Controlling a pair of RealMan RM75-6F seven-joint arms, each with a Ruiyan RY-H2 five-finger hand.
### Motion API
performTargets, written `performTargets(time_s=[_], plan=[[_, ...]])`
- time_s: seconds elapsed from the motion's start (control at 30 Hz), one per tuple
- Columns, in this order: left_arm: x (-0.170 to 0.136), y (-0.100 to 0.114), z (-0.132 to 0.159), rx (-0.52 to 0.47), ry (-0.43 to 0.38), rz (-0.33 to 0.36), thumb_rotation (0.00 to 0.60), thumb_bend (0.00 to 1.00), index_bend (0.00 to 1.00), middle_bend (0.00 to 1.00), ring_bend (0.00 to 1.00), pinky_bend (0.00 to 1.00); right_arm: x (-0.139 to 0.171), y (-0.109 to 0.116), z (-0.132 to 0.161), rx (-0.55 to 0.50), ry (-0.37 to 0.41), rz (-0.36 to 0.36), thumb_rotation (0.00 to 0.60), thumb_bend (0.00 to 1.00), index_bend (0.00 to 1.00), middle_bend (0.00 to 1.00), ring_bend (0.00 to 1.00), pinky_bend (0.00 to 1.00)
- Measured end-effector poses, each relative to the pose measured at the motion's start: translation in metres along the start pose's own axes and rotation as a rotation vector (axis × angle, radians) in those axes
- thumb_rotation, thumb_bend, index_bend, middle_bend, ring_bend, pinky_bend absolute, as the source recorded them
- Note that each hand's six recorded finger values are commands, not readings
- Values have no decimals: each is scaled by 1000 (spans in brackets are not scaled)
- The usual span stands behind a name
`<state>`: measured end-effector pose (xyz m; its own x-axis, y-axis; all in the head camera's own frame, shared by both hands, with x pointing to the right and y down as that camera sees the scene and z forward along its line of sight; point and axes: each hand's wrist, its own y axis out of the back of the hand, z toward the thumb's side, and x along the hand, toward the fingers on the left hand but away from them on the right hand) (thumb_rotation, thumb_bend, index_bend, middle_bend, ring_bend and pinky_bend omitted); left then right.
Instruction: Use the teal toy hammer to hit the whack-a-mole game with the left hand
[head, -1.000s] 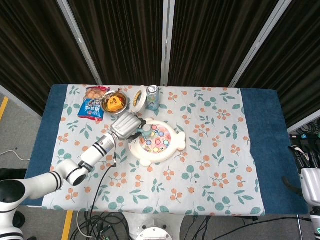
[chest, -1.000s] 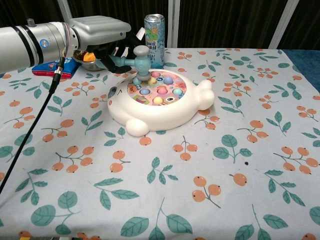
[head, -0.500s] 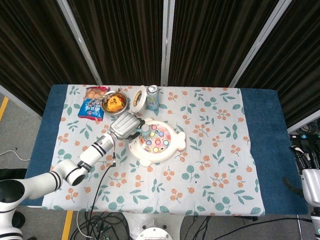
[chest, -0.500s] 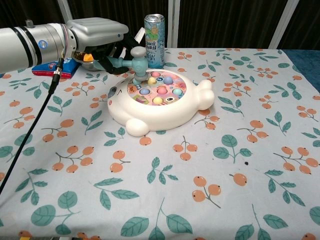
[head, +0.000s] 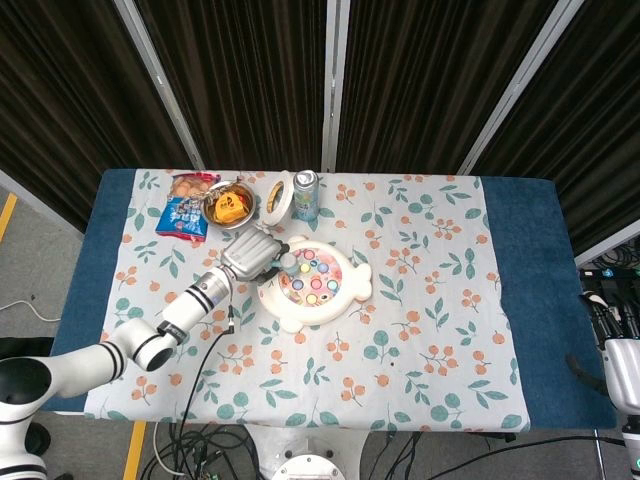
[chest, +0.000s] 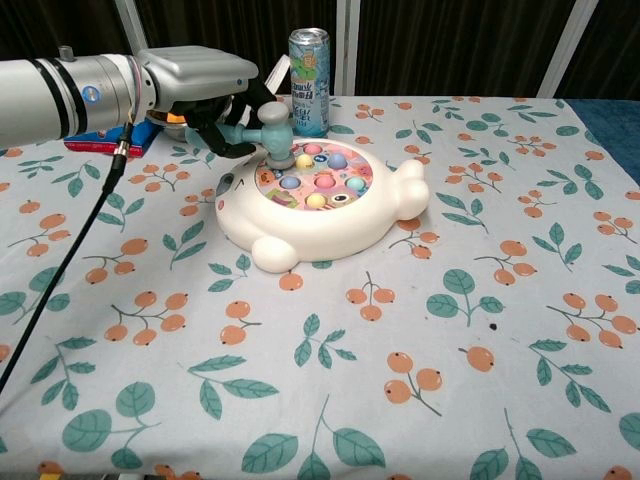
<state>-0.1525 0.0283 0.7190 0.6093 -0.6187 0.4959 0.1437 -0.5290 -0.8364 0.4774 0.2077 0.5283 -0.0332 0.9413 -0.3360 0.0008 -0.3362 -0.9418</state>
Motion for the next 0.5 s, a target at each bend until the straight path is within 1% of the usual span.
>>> performTargets(time_s=[0.13, 0.3, 0.4, 0.5], plan=[[-3, 7, -2, -13, 2, 24, 600, 564, 635, 723, 567, 889, 0, 0, 0, 0, 1, -2, 600, 136, 102, 204, 0, 14], [-15, 20, -9, -35, 11, 56, 600, 564, 635, 723, 567, 889, -2, 0, 3, -2, 12, -2, 600, 136, 102, 204, 0, 14], [-27, 22, -20, -60, 31, 54, 600, 564, 634, 723, 567, 889, -3, 0, 4, -3, 18, 0, 600, 137, 102, 204, 0, 14], [-44, 16, -35, -84, 66, 34, 600, 565, 634, 723, 567, 888, -4, -1, 4, -4, 23, 2, 600, 136, 102, 204, 0, 14]])
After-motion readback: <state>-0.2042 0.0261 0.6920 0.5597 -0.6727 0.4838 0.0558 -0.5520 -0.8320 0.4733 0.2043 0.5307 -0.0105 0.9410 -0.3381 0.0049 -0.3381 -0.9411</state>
